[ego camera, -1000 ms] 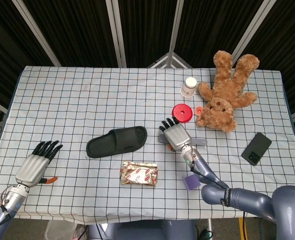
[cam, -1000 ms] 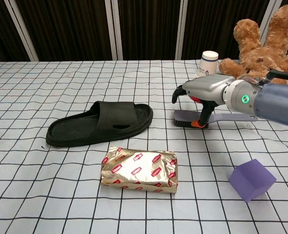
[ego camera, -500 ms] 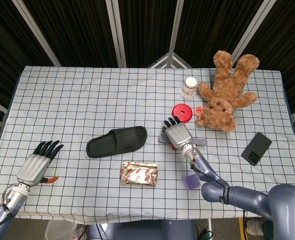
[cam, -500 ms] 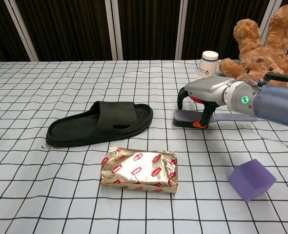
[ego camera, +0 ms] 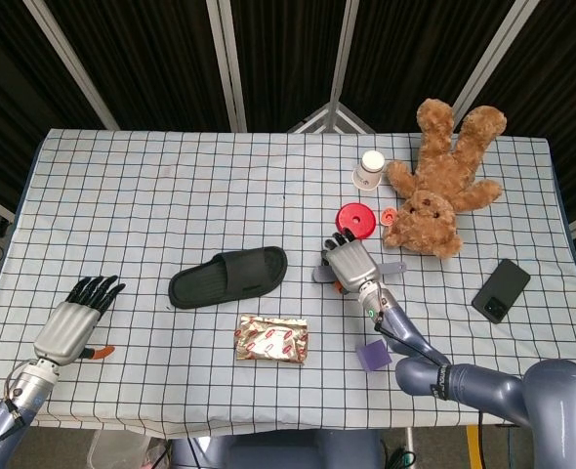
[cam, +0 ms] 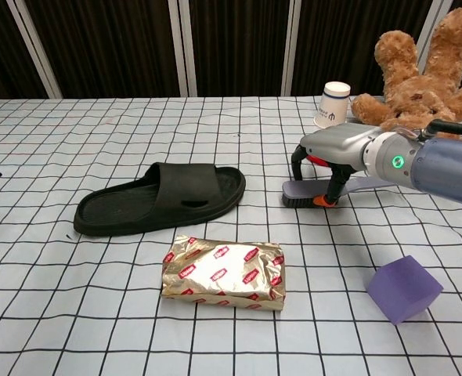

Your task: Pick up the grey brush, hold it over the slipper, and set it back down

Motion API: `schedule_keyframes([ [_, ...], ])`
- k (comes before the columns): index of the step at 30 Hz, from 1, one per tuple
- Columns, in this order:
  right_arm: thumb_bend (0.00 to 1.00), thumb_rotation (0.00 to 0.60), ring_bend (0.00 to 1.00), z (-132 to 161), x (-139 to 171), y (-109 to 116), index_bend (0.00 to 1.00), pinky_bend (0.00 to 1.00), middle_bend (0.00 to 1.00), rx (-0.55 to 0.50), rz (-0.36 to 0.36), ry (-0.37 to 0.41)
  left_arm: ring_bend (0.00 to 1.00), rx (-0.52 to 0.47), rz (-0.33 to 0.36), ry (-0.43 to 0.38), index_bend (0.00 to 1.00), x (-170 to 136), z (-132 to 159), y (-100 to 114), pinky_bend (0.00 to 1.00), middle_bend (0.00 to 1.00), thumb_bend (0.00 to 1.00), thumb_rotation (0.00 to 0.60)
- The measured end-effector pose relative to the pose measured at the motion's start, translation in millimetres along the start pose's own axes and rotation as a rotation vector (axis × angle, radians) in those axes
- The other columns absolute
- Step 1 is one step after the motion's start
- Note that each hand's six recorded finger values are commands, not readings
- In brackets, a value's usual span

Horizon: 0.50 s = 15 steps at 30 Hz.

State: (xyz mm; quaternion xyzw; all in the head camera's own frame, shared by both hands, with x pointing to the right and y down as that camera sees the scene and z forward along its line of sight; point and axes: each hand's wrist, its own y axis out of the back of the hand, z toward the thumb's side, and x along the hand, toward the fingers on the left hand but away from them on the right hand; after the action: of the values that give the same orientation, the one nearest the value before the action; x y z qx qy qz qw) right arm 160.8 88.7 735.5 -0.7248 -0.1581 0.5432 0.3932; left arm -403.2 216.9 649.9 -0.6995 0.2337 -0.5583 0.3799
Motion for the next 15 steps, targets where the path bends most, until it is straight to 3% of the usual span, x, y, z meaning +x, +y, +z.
schedule_keyframes([
  [4, 0.36, 0.6, 0.19, -0.7, -0.3, -0.3, 0.53, 0.19, 0.31, -0.003, -0.001, -0.001, 0.0, 0.001, 0.0, 0.001, 0.0, 0.0, -0.1, -0.1, 0.03, 0.0, 0.07, 0.532],
  [8, 0.36, 0.6, 0.33, -0.5, -0.2, 1.9, 0.64, 0.36, 0.46, -0.011, -0.013, 0.002, 0.0, 0.003, -0.005, 0.0, 0.0, 0.7, 0.2, -1.4, 0.03, 0.0, 0.07, 0.534],
  [15, 0.38, 0.6, 0.46, 0.7, 0.8, 2.9, 0.76, 0.51, 0.57, -0.048, -0.029, 0.02, 0.0, 0.008, -0.015, -0.017, 0.0, 0.7, 4.3, -3.7, 0.03, 0.0, 0.1, 0.535],
])
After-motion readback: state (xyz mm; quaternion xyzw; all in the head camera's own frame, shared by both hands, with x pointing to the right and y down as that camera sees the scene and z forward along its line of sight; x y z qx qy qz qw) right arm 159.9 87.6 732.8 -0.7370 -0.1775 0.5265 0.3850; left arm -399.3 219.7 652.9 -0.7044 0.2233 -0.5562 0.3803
